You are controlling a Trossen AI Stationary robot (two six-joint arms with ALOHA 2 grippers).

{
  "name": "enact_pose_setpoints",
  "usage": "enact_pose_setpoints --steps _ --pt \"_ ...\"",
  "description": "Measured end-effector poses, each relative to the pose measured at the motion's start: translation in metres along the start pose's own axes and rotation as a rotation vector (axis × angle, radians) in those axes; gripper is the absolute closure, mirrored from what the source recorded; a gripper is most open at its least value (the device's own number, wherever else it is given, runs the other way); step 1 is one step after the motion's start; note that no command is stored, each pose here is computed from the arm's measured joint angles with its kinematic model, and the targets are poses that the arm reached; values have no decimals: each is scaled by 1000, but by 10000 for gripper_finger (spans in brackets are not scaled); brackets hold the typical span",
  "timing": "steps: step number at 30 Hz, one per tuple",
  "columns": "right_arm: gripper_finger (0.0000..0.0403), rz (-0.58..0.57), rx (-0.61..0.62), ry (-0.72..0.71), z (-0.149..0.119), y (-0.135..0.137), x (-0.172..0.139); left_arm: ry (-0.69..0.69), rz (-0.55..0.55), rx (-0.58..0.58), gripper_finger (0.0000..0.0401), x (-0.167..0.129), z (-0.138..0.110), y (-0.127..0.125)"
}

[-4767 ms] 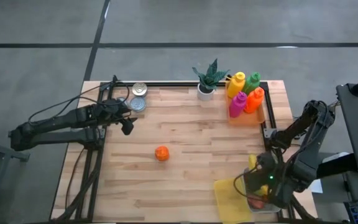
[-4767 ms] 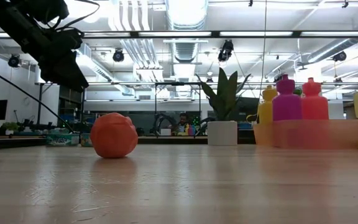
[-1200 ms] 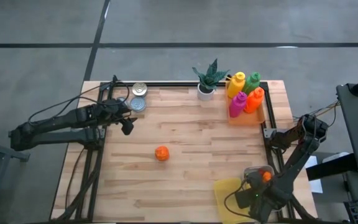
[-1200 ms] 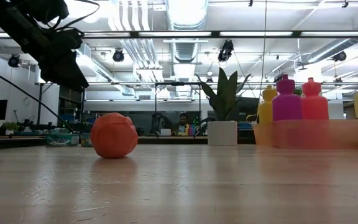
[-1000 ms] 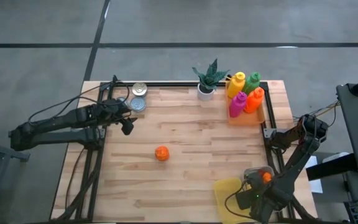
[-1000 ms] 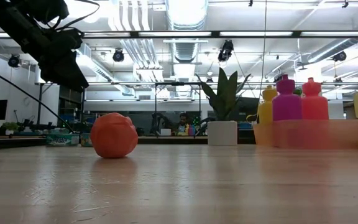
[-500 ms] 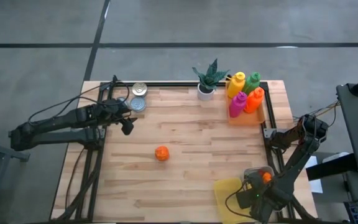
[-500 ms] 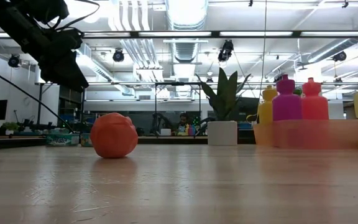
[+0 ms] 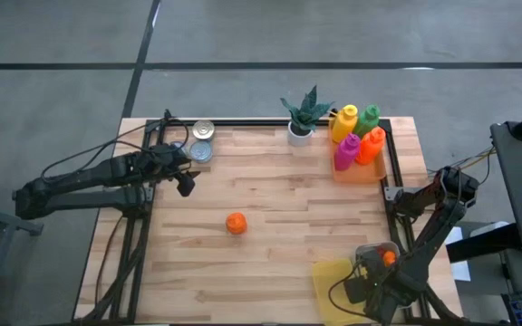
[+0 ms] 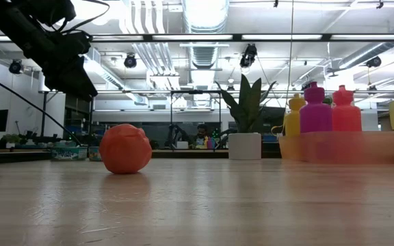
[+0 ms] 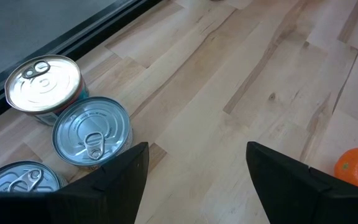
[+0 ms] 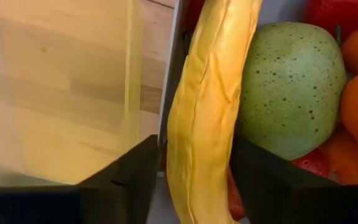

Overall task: Pick & Place Food Item
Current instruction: Put the yellow banana into the gray bin, then put the orange into the gray bin

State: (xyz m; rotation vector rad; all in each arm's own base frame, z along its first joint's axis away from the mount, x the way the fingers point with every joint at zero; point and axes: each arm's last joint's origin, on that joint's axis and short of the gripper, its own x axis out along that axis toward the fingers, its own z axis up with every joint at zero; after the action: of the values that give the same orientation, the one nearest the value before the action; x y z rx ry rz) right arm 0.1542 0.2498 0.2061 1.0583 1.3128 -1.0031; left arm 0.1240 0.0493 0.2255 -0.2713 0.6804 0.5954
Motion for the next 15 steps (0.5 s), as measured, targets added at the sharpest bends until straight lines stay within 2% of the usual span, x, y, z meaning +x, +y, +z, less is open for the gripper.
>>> enact_pose_setpoints --steps 4,7,15 --pt "161 5 -19 0 0 1 -1 0 0 0 126 0 0 0" --pt "140 -4 -22 -10 0 0 -5 0 0 0 126 0 0 0" --pt "131 -37 -42 -38 -1 1 -34 0 0 0 126 0 0 0"
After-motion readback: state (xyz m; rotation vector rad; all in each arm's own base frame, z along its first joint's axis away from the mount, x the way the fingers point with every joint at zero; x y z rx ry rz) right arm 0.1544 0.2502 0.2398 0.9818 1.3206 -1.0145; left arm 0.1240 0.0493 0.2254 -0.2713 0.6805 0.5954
